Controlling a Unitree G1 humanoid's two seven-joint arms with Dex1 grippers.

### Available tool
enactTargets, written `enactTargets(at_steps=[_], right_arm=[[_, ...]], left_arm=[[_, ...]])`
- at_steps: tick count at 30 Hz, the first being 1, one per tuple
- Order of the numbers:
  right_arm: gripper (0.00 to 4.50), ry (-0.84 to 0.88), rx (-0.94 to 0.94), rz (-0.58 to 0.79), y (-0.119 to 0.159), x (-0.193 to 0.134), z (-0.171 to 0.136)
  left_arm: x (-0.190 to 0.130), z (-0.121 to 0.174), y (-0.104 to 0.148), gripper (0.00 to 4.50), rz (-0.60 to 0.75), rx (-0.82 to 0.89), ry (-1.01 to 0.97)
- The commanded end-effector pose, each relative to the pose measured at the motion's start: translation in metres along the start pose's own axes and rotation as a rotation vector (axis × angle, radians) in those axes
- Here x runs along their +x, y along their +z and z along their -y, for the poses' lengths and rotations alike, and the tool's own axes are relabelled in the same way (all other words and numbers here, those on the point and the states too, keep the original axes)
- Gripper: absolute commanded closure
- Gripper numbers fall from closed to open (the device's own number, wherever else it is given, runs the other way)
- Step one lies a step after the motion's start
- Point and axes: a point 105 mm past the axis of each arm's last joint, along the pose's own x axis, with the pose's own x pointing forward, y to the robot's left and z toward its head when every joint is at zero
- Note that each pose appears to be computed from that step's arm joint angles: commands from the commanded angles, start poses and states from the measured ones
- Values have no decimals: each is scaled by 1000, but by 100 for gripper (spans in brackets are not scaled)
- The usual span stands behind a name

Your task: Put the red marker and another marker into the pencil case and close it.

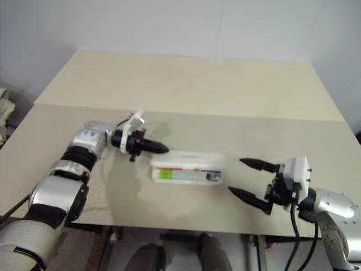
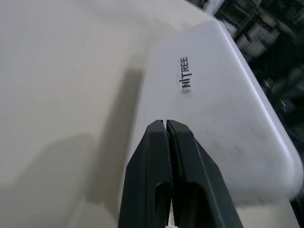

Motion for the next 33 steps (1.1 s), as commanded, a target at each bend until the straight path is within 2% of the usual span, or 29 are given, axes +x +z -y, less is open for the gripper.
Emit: enactTargets(at_steps=[1, 6, 14, 26, 33], right_arm=[[0, -5, -43, 32, 7, -8, 1], [0, -3, -41, 28, 5, -8, 1], [0, 1, -40, 26, 5, -8, 0], [0, -36, -38, 9, 4, -45, 4], [0, -52, -56, -9, 4, -51, 11]], left_arm=[[3, 22, 6, 442, -9, 40, -165], [11, 32, -10, 442, -64, -8, -216], [15, 25, -27, 442, -142, -110, -159], [18, 22, -38, 442, -187, -133, -142], [20, 21, -48, 442, -239, -155, -139]])
